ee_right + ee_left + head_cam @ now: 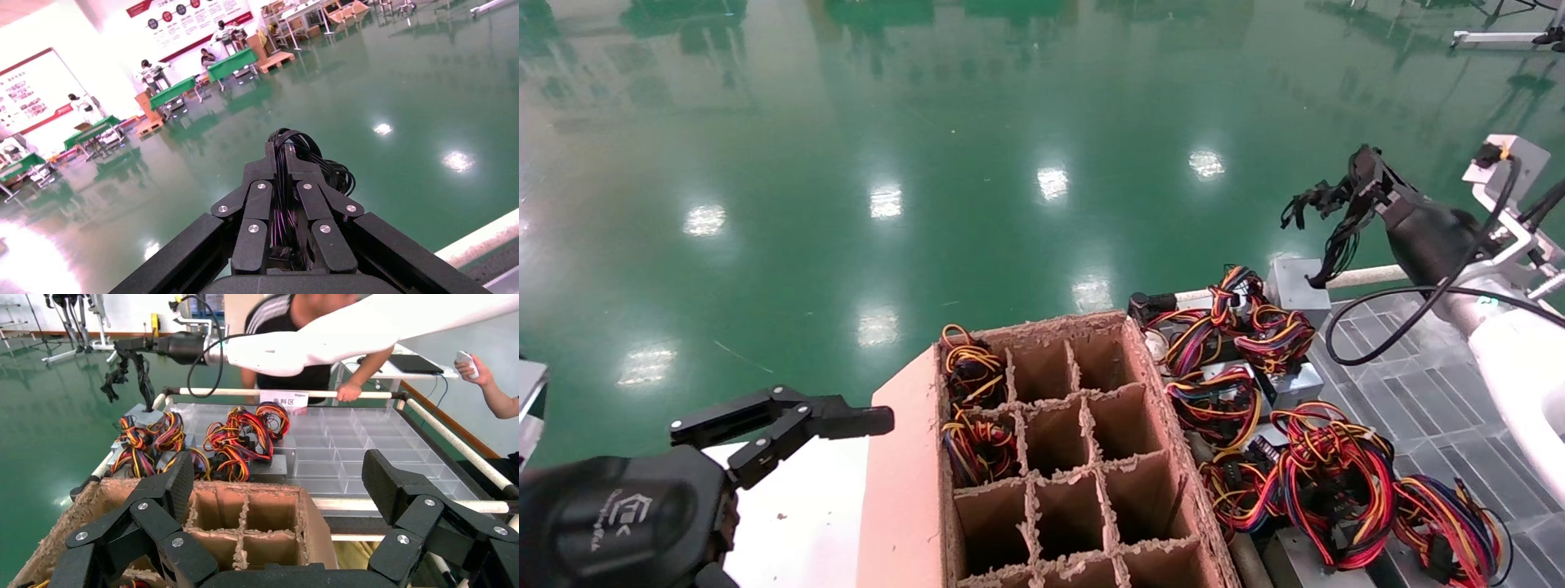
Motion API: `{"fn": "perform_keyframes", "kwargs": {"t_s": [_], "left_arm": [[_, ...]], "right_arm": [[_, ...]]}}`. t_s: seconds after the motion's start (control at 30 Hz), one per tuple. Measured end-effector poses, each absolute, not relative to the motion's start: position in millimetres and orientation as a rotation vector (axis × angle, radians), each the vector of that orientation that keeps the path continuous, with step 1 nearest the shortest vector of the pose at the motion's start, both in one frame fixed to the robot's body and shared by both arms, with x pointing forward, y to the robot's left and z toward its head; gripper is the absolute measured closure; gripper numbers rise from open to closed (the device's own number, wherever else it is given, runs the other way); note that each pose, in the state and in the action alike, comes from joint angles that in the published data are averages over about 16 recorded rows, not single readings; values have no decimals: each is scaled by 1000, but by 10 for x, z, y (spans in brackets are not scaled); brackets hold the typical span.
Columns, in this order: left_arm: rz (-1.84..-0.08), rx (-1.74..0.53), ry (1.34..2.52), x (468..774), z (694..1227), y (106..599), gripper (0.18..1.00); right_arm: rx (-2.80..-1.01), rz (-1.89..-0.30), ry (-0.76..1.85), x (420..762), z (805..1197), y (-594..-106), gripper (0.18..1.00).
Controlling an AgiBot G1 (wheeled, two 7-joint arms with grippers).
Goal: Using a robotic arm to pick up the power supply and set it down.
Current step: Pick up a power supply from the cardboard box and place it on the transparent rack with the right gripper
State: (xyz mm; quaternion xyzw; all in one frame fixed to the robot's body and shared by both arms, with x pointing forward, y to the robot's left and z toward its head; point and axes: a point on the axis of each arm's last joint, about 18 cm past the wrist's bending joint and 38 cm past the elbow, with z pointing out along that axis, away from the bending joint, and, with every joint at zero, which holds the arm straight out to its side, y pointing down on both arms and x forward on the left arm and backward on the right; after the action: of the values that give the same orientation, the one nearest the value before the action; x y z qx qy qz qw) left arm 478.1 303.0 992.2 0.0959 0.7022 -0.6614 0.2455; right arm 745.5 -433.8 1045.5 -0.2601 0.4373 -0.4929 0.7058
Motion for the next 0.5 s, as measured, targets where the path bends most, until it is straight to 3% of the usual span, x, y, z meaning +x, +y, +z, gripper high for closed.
{"fn": "perform_keyframes", "kwargs": {"t_s": [0.5], "left_arm": [[-1805, 262, 1916, 4781, 9922, 3030, 184]], "right_arm": [[-516, -1087, 1011, 7417, 10206, -4495, 978]]}}
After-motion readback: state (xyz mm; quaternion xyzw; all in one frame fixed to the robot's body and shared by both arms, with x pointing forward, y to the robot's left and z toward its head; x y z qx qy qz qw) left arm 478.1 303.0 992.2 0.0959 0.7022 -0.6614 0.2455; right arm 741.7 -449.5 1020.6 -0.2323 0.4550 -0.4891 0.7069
